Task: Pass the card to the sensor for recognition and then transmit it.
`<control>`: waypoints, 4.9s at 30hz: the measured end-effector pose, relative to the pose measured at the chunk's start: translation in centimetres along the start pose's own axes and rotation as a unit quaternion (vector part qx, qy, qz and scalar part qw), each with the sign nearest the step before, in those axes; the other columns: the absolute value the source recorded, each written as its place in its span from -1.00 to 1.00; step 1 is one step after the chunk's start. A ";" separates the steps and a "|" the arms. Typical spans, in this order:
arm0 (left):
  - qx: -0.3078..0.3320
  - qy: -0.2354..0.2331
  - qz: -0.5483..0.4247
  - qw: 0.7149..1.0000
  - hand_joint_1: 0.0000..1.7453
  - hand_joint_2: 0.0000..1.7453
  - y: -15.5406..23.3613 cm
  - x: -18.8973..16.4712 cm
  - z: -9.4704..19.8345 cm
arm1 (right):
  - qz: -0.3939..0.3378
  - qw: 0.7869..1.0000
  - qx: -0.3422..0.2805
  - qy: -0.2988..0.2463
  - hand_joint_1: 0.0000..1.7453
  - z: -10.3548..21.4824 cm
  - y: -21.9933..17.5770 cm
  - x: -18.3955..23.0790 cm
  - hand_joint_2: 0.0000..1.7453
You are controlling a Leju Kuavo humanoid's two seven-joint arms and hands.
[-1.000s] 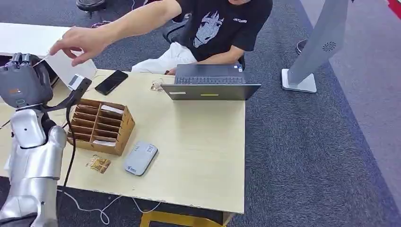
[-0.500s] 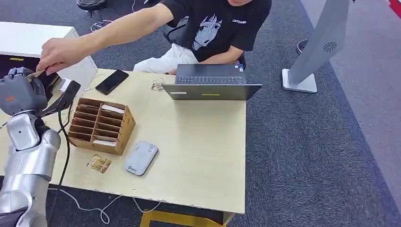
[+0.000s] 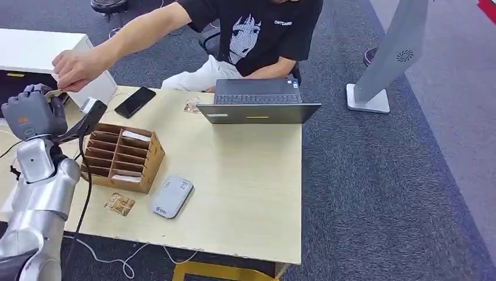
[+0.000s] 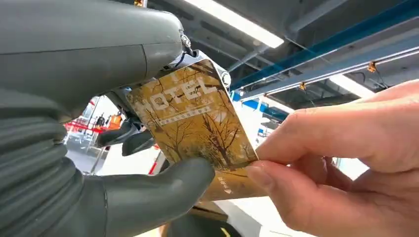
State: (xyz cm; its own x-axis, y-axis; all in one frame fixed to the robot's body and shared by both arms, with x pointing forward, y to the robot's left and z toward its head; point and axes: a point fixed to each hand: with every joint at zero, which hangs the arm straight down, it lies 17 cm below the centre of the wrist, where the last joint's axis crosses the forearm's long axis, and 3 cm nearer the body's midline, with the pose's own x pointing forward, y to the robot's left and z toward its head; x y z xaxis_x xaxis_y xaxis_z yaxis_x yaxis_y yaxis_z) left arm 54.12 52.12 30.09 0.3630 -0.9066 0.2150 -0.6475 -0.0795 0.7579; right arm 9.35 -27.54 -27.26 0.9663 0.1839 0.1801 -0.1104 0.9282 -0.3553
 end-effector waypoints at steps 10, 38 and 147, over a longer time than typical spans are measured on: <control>-0.003 0.003 0.002 1.000 1.00 1.00 -0.2 -0.2 0.1 | 0.006 1.000 -0.003 0.001 -1.00 -0.1 -0.3 -0.3 1.00; 0.024 -0.009 0.049 0.998 -1.00 1.00 1.8 1.9 -1.6 | 0.013 1.000 -0.003 0.001 -1.00 -0.1 -0.4 -0.3 1.00; -0.062 -0.247 -0.074 0.964 -1.00 1.00 5.6 7.4 9.2 | -0.015 1.000 0.001 0.023 -1.00 -0.2 -0.7 -2.3 1.00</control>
State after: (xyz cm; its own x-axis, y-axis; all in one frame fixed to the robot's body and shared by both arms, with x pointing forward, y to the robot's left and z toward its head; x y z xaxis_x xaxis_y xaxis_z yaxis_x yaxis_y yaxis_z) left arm 47.03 41.17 30.25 0.0618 -0.9782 -0.1981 -0.5161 -0.2012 0.8325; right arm 7.30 -28.63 -27.64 0.9790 0.1411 0.1472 -0.0823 0.9339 -0.3480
